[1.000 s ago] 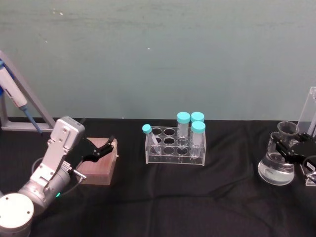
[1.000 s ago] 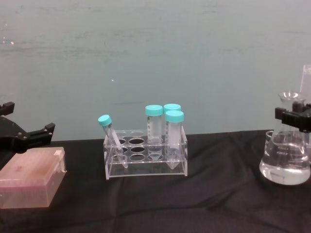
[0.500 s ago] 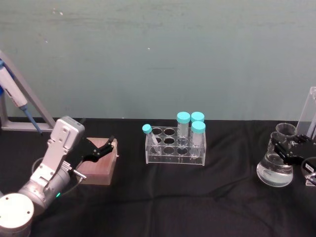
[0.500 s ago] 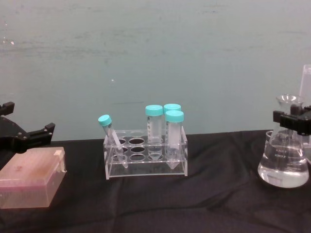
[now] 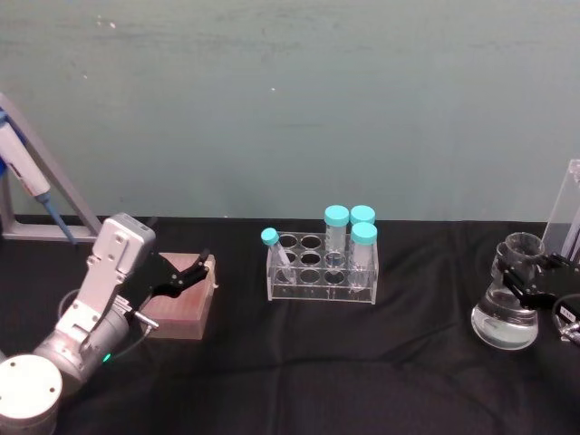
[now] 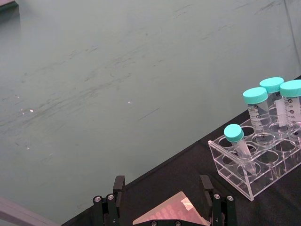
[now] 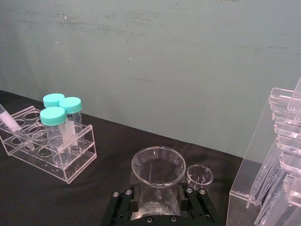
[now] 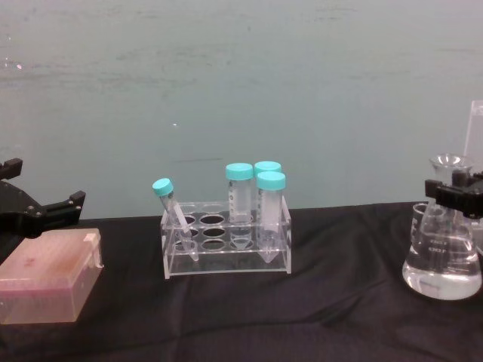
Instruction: Place the experimental apparatus aside using one hand.
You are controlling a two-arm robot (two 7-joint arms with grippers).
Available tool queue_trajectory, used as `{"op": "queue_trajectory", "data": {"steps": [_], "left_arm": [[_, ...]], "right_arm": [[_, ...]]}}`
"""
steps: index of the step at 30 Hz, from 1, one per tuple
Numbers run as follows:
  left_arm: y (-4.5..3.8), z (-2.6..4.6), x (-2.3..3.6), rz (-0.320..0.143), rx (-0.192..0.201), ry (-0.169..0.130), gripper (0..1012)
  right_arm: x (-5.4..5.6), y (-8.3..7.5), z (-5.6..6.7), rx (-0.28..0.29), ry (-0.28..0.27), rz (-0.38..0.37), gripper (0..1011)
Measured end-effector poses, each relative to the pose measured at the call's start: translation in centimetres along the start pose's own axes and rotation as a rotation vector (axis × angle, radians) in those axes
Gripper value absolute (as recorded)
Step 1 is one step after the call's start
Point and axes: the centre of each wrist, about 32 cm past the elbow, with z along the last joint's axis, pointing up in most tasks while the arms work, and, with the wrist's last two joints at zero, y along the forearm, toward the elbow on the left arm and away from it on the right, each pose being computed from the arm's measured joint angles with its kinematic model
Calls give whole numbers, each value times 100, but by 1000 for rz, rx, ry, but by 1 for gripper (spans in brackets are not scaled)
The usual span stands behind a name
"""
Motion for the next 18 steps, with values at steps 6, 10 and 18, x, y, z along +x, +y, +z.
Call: {"op": "queue_trajectory", "data": {"steps": [6, 10, 18], "left_arm": [[0, 0, 0, 0, 0, 0, 1000], [0, 0, 0, 0, 0, 0, 1000], [0, 0, 0, 0, 0, 0, 1000]], "right_arm": [[2, 0, -14, -4, 1, -1, 453], [1, 1, -20, -5, 3, -1, 453], [2, 1, -21, -6, 3, -1, 453]]}}
